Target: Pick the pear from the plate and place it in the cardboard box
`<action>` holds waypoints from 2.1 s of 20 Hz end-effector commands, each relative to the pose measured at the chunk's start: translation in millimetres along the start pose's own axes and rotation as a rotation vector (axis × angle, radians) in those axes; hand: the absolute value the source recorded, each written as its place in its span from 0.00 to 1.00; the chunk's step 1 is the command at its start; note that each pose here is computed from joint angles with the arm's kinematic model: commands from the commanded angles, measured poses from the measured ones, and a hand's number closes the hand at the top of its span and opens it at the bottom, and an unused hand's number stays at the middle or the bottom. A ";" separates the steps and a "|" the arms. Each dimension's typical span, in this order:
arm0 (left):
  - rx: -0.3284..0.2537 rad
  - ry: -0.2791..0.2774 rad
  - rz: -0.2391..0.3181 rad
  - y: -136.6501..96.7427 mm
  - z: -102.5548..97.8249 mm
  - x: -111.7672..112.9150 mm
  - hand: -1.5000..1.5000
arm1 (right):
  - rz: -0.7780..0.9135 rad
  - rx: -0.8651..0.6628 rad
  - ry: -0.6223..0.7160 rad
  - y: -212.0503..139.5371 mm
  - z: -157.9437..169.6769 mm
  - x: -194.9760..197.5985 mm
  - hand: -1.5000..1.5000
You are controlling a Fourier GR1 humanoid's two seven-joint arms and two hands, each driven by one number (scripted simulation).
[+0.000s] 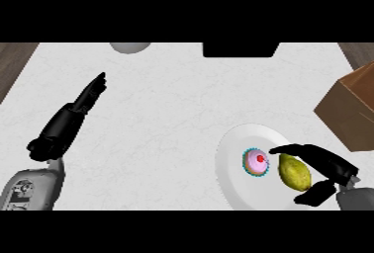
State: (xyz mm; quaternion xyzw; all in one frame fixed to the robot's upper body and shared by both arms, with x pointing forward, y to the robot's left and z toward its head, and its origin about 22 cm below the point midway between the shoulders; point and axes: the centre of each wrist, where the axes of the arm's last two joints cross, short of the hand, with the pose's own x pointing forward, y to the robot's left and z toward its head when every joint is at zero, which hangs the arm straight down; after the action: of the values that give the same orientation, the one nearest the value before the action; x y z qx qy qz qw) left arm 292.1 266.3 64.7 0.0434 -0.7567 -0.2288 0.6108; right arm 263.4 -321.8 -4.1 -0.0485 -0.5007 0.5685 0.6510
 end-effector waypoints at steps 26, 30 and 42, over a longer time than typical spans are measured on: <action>-0.007 -0.004 0.011 -5.5 5.1 1.8 0.50 | 0.555 -0.744 0.068 -70.8 -109.3 195.3 1.00; -0.015 0.025 0.005 10.8 15.3 -8.6 0.50 | 0.491 -0.856 0.110 -99.7 -76.2 187.9 1.00; 0.010 0.001 -0.004 -6.6 7.6 -4.8 0.50 | 0.152 -1.290 0.418 -188.5 6.1 155.5 1.00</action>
State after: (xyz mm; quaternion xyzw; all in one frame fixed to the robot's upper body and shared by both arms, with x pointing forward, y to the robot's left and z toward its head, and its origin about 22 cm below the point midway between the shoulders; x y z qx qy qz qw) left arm 286.8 271.2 66.5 0.0429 -0.7551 -0.2260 0.6139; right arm 366.5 -225.8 194.2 -0.5435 -0.6137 0.2345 0.5225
